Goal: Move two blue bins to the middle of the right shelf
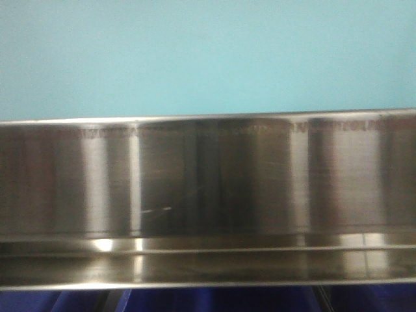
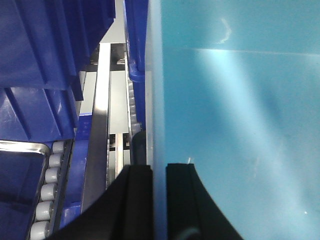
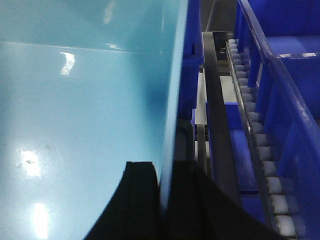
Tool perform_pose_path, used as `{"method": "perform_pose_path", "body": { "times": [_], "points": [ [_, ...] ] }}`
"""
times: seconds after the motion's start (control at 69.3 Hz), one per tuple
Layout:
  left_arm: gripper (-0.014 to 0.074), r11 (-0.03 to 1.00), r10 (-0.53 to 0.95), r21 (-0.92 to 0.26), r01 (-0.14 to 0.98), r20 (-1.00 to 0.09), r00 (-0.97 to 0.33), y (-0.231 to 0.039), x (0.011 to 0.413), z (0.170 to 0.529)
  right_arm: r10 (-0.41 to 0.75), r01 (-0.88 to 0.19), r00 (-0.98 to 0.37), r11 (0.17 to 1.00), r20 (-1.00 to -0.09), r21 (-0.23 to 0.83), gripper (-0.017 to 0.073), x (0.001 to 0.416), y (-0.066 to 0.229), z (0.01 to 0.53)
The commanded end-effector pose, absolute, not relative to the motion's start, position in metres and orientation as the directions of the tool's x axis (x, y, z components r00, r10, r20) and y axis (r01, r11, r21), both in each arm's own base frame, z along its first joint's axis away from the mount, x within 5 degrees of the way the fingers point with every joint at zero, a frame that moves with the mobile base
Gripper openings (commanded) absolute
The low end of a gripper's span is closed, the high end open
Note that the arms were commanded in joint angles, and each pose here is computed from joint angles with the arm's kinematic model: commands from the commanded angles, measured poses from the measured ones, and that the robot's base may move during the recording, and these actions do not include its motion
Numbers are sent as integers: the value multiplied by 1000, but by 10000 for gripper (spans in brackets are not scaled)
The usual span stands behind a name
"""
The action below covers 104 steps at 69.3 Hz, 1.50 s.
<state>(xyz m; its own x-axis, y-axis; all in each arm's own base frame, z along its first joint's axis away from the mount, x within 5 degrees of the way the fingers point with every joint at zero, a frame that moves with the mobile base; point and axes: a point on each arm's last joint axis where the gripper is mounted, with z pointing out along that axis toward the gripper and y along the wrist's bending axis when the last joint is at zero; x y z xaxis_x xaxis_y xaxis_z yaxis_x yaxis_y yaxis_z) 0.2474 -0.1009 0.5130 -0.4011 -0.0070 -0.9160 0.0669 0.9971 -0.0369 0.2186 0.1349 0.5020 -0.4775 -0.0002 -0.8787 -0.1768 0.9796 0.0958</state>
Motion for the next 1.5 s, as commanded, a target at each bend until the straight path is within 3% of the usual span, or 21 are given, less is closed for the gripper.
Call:
{"method": "perform_pose_path", "body": {
  "times": [0.0, 1.486],
  "points": [
    [-111, 994, -21, -55, 99, -947, -321, -100, 242, 526, -9, -191, -433, 978, -901, 82, -162, 217, 132, 508],
    [-111, 993, -22, -58, 106, -951, -308, -101, 242, 527, -2, -209, -403, 974, -915, 90, -162, 218, 134, 511]
  ]
}}
